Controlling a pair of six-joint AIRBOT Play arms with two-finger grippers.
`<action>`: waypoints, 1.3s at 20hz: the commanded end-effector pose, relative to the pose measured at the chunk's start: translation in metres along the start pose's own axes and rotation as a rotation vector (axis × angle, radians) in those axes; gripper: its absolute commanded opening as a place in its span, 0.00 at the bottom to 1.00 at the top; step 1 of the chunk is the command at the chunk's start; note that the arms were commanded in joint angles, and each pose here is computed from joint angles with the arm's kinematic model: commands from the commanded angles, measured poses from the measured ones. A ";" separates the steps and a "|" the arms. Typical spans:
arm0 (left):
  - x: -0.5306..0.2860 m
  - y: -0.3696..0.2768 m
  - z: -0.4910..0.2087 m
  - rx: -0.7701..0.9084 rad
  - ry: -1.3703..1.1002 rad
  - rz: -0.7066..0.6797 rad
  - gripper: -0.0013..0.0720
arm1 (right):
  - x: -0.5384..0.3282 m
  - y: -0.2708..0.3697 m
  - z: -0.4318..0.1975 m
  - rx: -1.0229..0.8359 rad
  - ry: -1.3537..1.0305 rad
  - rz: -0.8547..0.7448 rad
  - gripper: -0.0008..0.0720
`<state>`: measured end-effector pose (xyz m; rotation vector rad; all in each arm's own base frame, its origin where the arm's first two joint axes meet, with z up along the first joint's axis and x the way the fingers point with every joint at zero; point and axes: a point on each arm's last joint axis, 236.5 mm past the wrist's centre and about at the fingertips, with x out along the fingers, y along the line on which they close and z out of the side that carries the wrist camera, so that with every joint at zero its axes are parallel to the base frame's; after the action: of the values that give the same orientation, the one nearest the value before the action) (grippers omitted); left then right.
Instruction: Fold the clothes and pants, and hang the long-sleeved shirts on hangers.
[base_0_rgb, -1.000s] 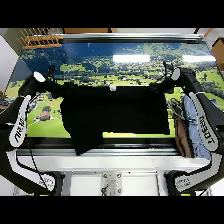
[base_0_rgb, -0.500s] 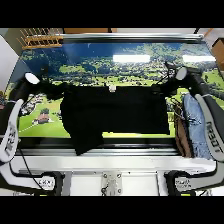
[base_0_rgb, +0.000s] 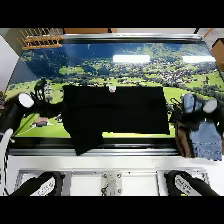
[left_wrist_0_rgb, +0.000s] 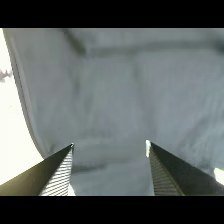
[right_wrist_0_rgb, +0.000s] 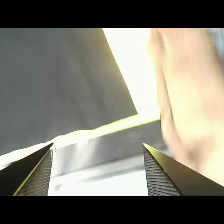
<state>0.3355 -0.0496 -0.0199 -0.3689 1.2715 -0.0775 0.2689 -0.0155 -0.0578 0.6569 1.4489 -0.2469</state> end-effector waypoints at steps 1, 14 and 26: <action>0.013 -0.004 -0.037 0.005 0.018 0.000 0.66 | 0.039 -0.011 -0.027 0.280 -0.006 0.128 0.82; 0.016 -0.003 -0.048 -0.013 0.032 0.004 0.66 | 0.075 0.014 -0.003 0.274 -0.170 0.193 0.12; 0.074 0.016 -0.136 -0.254 0.199 -0.063 1.00 | 0.076 0.016 -0.008 0.217 -0.155 0.189 0.03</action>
<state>0.2341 -0.0665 -0.1122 -0.6138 1.4588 0.0193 0.2814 0.0189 -0.1265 0.9291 1.2092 -0.3063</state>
